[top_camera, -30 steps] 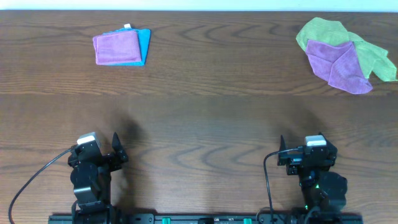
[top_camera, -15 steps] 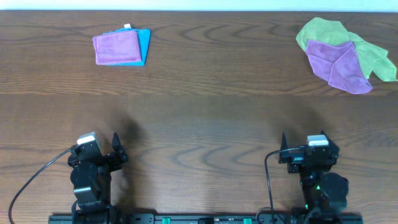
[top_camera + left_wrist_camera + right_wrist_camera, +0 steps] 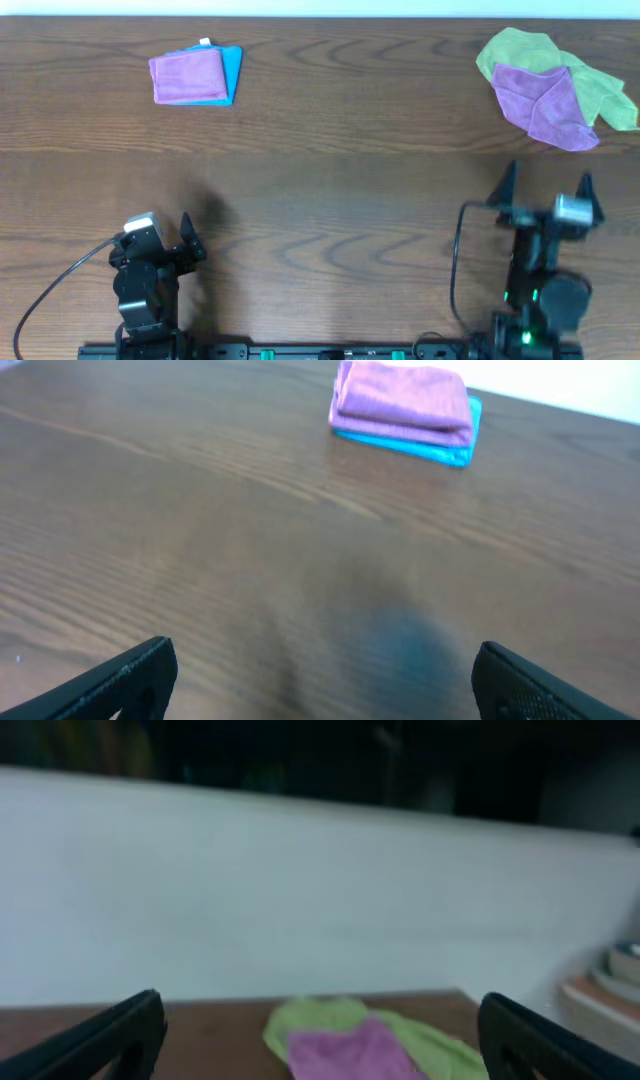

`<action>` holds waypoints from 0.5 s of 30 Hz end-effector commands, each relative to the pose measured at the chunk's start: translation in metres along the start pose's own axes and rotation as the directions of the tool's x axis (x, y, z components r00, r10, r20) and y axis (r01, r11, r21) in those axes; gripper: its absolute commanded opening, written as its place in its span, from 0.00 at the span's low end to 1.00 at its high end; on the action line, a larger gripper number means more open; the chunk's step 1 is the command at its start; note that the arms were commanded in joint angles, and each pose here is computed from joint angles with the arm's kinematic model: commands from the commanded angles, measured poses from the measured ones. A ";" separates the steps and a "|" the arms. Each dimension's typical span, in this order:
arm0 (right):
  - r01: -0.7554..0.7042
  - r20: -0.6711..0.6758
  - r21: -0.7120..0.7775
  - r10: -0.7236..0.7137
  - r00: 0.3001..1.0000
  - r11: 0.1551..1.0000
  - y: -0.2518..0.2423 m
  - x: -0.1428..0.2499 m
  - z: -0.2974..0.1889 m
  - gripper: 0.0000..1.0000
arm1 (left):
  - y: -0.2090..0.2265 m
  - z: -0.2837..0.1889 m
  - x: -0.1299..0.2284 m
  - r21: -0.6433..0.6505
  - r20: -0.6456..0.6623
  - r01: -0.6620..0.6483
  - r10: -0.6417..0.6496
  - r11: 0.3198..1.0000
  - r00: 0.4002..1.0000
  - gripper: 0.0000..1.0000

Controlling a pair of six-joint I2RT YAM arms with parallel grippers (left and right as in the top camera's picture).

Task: Fold the cloth
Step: 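Reach the right gripper to the pink cloth on the green cloth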

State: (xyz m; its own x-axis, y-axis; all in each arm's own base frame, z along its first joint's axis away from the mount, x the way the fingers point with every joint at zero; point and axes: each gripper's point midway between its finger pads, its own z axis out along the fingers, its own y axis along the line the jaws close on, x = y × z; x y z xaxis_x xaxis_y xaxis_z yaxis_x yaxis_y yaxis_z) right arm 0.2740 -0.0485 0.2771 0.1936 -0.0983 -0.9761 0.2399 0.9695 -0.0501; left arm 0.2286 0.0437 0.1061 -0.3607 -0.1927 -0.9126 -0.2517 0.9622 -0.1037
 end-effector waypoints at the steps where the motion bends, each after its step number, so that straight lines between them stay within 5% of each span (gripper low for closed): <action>1: -0.006 -0.060 0.025 0.008 0.998 1.000 -0.008 -0.008 0.040 0.99 | 0.005 0.003 0.012 -0.024 -0.029 -0.018 0.017 1.000 0.999 0.95; 15: 0.029 -0.448 0.079 0.009 0.894 0.996 -0.043 0.083 0.248 0.99 | 0.005 0.003 0.012 -0.024 -0.029 -0.018 0.017 1.000 0.999 0.96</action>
State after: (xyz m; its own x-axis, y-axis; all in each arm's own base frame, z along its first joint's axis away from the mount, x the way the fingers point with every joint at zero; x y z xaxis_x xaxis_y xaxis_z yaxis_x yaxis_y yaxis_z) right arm 0.4916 -0.1382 0.2483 -0.2418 -0.0143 -0.9702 0.3012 0.9494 -0.0890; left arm 0.2286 0.0437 0.1061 -0.3611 -0.1924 -0.9125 -0.2519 0.9622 -0.1032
